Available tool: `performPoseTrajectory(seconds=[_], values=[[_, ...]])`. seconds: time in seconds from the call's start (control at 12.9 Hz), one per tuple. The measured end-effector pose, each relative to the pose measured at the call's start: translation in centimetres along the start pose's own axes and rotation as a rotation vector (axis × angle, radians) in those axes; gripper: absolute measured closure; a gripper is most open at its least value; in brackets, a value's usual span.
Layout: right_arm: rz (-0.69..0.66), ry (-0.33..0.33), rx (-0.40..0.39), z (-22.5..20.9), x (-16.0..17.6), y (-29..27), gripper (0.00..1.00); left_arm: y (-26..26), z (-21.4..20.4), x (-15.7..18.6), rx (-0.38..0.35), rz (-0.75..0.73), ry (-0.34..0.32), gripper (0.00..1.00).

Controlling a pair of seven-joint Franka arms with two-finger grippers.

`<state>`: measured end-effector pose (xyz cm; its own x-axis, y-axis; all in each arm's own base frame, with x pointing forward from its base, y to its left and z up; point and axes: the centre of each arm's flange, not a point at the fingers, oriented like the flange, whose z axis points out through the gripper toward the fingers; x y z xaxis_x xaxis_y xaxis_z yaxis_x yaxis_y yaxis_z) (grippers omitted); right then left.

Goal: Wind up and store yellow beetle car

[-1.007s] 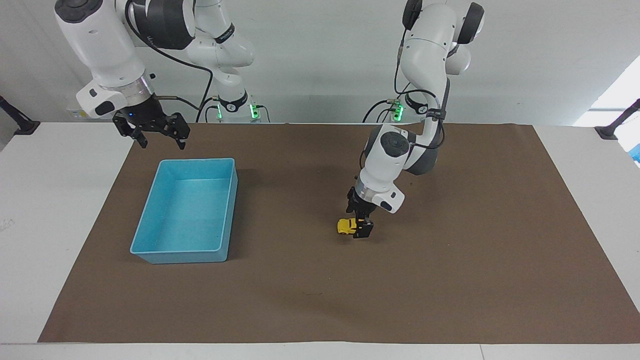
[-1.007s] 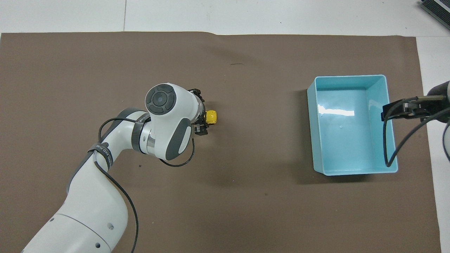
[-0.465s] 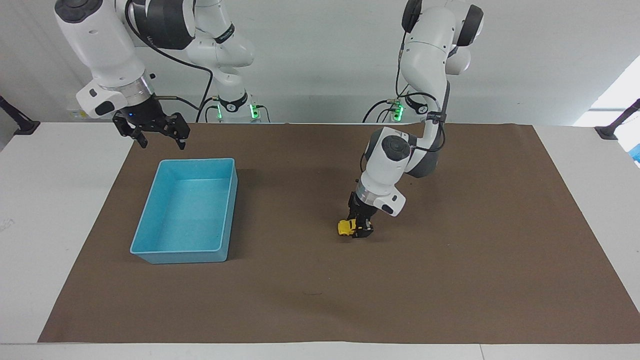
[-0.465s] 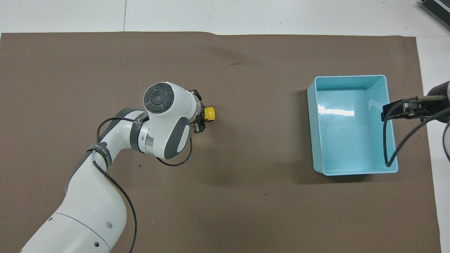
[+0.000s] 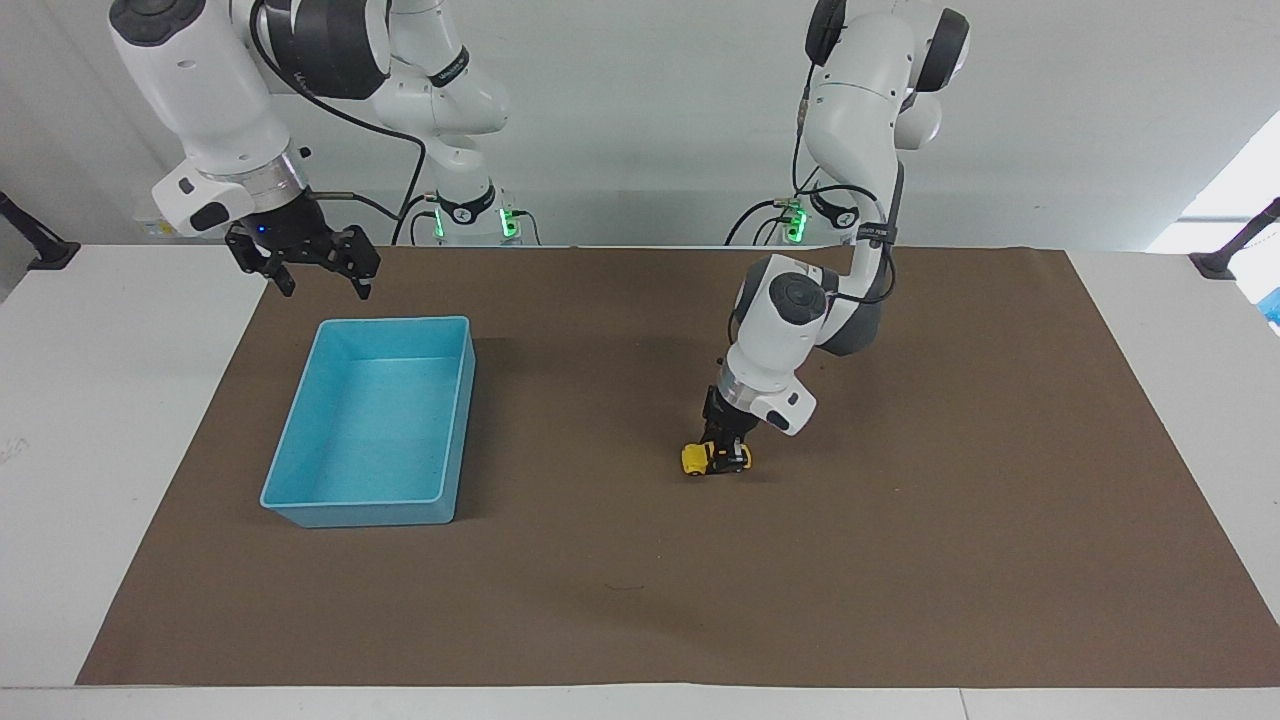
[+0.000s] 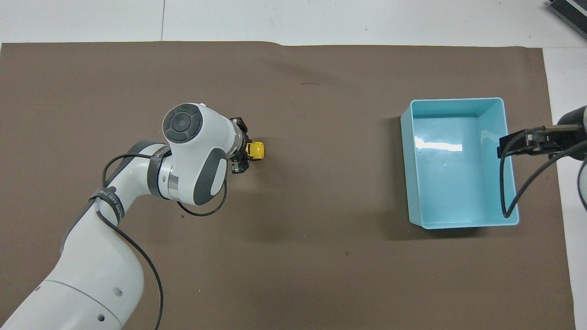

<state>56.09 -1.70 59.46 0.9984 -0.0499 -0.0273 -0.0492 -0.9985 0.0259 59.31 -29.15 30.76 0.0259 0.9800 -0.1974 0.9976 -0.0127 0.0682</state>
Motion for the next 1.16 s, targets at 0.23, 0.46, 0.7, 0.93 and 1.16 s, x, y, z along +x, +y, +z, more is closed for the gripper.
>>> performPoseTrajectory(seconds=[0.23,0.46,0.7,0.93,1.16], values=[[0.0,0.0,0.0,0.0,0.0,0.0,0.0,0.7,-0.8,4.2,0.016,0.019,0.01,0.56],[0.0,0.0,0.0,0.0,0.0,0.0,0.0,1.2,-1.4,7.1,0.029,0.034,0.014,0.56],[0.0,0.0,0.0,0.0,0.0,0.0,0.0,1.2,-1.4,7.3,0.032,0.037,0.015,0.56],[0.0,0.0,0.0,0.0,0.0,0.0,0.0,0.7,-0.6,7.5,0.099,0.044,0.025,0.23],[0.0,0.0,0.0,0.0,0.0,0.0,0.0,0.7,-4.6,6.2,0.113,0.065,0.011,0.0]])
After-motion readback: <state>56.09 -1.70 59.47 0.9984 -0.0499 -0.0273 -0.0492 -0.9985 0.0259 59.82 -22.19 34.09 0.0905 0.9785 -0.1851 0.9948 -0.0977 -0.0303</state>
